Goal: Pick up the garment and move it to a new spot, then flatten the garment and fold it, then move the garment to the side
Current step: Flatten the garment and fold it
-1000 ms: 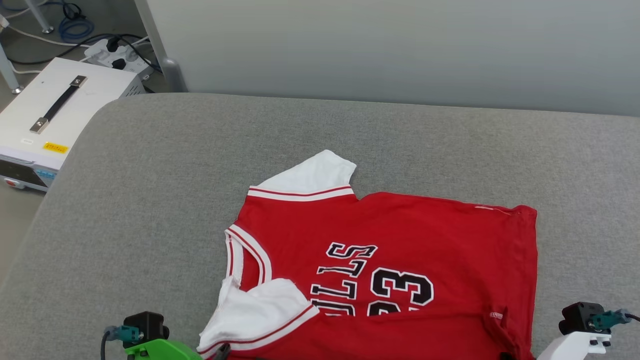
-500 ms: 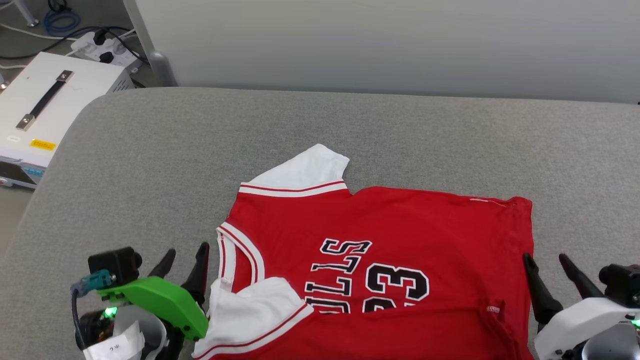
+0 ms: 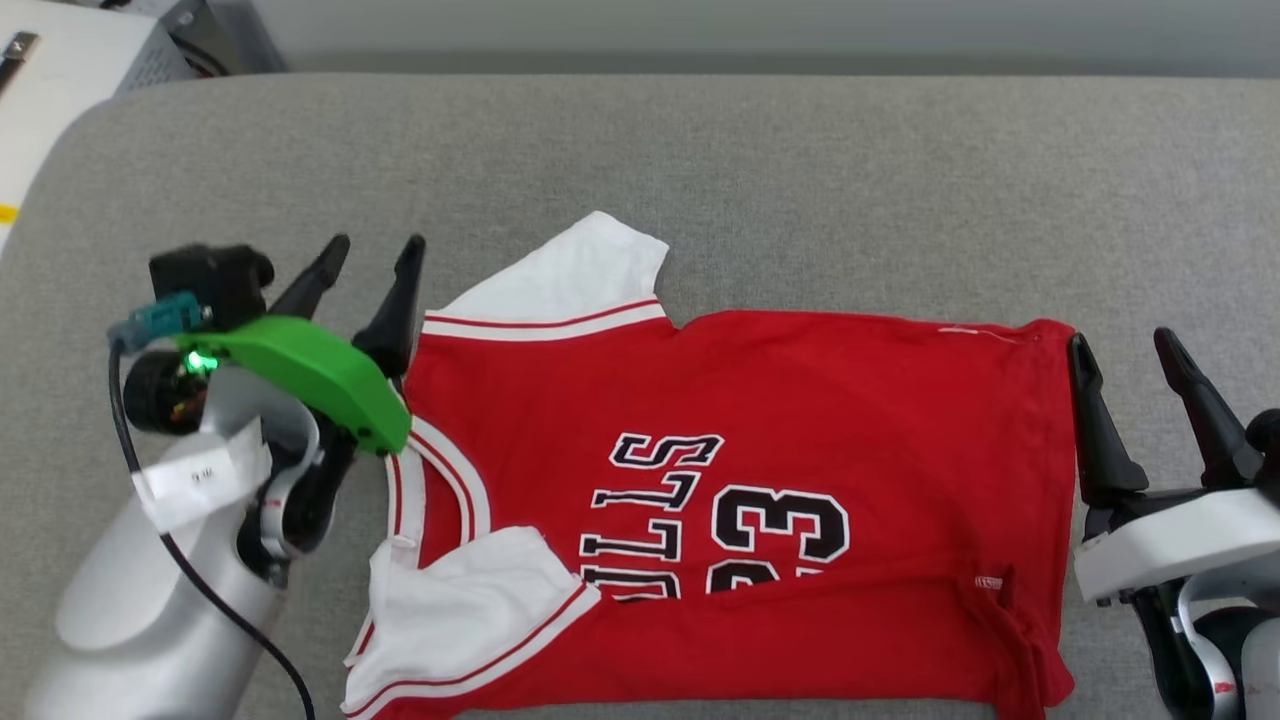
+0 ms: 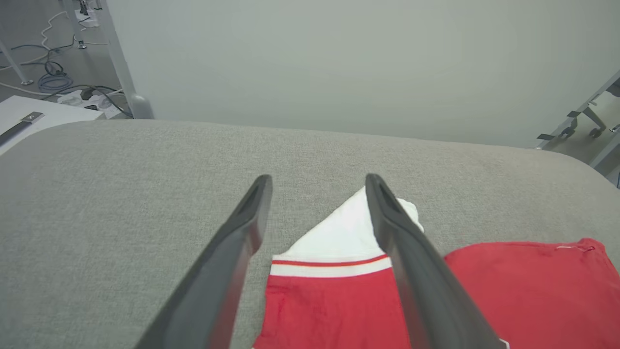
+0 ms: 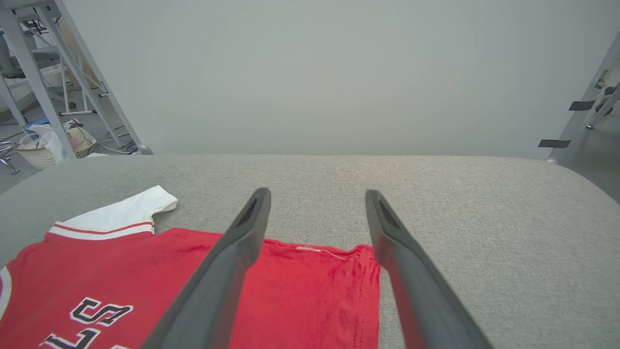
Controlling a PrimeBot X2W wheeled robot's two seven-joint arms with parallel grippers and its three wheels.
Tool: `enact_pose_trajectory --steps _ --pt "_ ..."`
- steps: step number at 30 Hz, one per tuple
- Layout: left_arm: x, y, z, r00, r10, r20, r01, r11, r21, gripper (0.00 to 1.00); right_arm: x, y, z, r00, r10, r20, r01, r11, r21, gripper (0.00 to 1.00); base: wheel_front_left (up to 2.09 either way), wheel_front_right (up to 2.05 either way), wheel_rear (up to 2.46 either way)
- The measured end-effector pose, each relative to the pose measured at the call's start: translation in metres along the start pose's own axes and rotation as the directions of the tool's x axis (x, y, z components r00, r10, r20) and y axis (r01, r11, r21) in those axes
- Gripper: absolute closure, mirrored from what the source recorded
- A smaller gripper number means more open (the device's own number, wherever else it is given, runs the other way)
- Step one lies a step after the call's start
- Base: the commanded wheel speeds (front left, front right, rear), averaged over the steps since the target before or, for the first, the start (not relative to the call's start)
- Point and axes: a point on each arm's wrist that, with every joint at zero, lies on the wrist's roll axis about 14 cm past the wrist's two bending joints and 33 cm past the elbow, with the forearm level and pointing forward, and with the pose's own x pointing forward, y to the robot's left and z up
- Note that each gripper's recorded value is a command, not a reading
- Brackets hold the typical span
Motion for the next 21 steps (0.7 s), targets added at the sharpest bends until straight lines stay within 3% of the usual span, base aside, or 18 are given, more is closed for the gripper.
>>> enact_pose_trajectory --steps 5,9,15,21 --pt "0.046 -0.008 -0.007 0.989 -0.091 -0.118 0.093 0.995 0.018 0.00 0.015 -0.008 -0.008 1.000 -0.015 -0.013 0.015 1.000 -0.005 0.00 0.00 0.00 0.00" --pt "0.072 -0.016 -0.031 0.946 -0.155 -0.284 0.162 0.987 -0.001 0.00 0.021 -0.014 -0.017 0.999 -0.029 -0.027 0.029 1.000 -0.006 0.00 0.00 0.00 0.00" --pt "0.101 -0.019 -0.070 0.821 -0.187 -0.539 0.191 0.980 -0.050 0.00 0.022 -0.026 -0.033 0.996 -0.062 -0.060 0.062 0.998 -0.003 0.00 0.00 0.00 0.00" --pt "0.116 -0.026 -0.105 0.693 -0.207 -0.690 0.201 0.975 -0.091 0.00 0.017 -0.041 -0.047 0.990 -0.111 -0.090 0.112 0.994 0.011 0.00 0.00 0.00 0.00"
